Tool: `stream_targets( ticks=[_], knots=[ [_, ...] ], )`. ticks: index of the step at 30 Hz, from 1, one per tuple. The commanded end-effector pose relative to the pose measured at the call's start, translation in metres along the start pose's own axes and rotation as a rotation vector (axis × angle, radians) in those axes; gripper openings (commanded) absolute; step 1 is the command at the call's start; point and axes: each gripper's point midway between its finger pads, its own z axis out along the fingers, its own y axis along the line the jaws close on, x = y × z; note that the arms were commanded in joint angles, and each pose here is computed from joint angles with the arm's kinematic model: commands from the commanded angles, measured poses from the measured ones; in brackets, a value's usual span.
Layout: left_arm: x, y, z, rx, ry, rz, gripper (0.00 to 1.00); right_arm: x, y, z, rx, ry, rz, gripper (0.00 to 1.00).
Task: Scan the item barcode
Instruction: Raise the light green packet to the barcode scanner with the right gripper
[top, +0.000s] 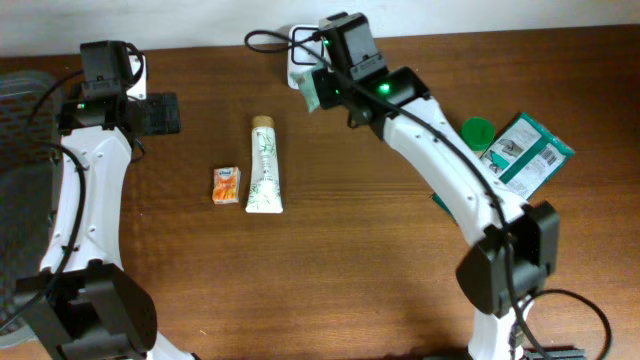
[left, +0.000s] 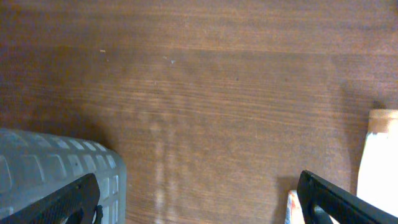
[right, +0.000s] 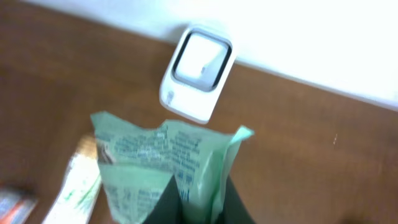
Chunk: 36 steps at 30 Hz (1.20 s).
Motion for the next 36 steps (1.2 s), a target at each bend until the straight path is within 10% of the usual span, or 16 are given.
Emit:
stream_targets(
  ticks=[1,11,36],
  knots=[
    [-0.004,0.002,0.001,-0.008,-0.007,0.010,0.99,-0.027,-0.014,0.032,0.161,-0.120,-0.314,0.04],
    [-0.004,0.002,0.001,-0.009,-0.007,0.010,0.99,-0.089,-0.007,0.099,0.548,-0.472,-1.078,0.04],
    [-0.004,0.002,0.001,-0.009,-0.007,0.010,0.99,-0.104,-0.010,0.091,0.641,-0.574,-1.061,0.04]
  ],
)
